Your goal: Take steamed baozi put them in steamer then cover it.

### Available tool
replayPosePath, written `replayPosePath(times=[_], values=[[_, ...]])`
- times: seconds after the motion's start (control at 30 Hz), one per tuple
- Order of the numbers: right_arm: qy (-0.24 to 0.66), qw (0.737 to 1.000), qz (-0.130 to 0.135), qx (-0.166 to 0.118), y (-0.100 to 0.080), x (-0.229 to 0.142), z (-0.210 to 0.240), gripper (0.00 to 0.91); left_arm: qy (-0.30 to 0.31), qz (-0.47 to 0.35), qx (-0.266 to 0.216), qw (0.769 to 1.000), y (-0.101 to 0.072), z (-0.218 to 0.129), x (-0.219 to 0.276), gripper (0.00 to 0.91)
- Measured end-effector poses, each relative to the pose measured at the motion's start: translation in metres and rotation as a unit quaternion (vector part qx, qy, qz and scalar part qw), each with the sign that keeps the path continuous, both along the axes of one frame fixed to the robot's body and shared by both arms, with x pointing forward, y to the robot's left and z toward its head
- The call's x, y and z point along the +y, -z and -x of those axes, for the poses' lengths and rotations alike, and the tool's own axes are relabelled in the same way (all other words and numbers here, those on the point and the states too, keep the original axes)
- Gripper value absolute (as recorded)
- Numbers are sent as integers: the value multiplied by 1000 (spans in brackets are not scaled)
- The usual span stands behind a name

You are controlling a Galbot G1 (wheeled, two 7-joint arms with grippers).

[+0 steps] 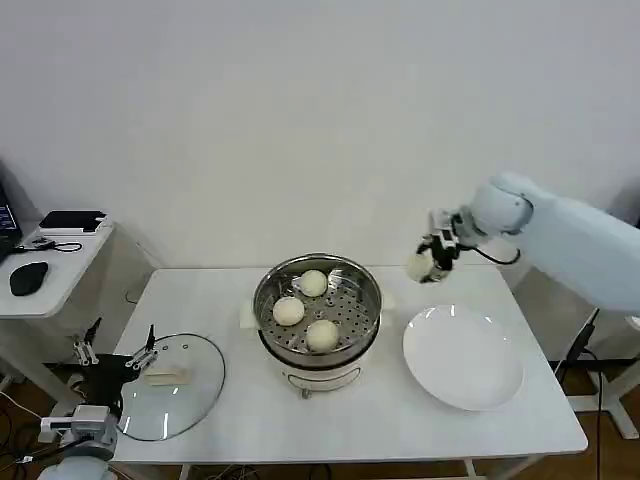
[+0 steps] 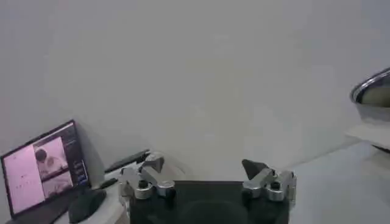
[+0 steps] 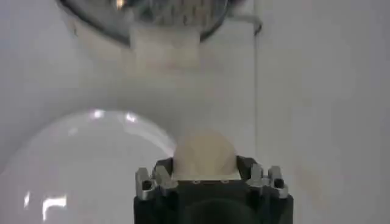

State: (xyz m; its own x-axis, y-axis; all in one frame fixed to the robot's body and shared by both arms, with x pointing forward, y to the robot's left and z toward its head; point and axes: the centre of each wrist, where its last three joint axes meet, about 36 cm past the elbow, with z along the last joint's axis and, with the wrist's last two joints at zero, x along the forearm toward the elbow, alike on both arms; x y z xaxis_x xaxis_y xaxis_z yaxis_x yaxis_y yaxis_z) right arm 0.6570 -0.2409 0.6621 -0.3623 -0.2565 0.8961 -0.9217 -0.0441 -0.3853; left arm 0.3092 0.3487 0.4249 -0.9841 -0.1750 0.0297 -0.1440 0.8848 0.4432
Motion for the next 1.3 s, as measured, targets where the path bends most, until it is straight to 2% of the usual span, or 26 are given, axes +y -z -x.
replayPosePath(times=[0.23, 0.47, 0.83, 1.3], values=[[-5, 999, -27, 33, 1, 70, 4, 705, 0, 1, -5, 1000, -2, -1, -1, 907], [6, 998, -31, 57, 17, 116, 7, 705, -1, 1, -5, 1000, -2, 0, 0, 907], [40, 996, -16, 84, 53, 125, 1, 705, -2, 3, -4, 1000, 1, -2, 1, 907], [52, 995, -1, 87, 82, 124, -3, 705, -1, 5, -1, 1000, 4, -4, 0, 907]])
